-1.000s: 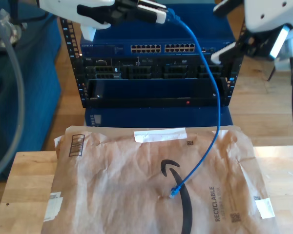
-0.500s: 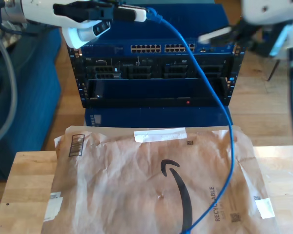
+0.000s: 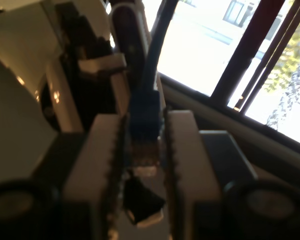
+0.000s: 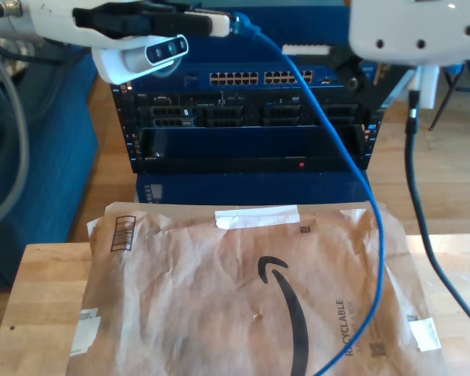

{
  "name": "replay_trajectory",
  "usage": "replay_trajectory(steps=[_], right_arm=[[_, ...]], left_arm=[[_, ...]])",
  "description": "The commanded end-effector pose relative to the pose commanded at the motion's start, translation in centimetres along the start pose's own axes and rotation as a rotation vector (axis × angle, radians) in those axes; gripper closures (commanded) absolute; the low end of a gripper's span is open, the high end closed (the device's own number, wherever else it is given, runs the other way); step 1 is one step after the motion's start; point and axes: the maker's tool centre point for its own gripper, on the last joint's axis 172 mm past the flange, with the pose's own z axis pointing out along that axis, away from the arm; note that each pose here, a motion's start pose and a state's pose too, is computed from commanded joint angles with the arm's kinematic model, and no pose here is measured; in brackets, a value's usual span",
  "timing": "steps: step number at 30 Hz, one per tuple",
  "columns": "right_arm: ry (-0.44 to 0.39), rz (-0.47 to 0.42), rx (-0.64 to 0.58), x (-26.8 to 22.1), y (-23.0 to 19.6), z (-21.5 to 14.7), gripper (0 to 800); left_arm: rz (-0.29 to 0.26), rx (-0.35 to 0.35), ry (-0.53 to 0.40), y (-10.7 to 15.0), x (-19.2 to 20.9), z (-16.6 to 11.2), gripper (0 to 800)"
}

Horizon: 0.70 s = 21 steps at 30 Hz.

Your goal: Grab the cable and plug it in

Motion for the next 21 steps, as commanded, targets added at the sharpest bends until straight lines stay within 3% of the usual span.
replay_trajectory(steps=[6, 12, 21], right_arm=[[-0.103, -0.048, -0.038, -4.5, 1.9, 0.0, 4], [-0.103, -0.111, -0.042, -3.6, 4.6, 2.4, 8], [-0.102, -0.142, 0.009, -3.5, 4.2, 2.5, 34]], left_arm=[[-0.05, 0.002, -0.003, 0.0, 0.1, -0.1, 797], [-0.062, 0.047, 0.004, -1.0, 0.4, 0.2, 797], [-0.067, 0.075, -0.022, -1.3, 0.5, 0.1, 795]])
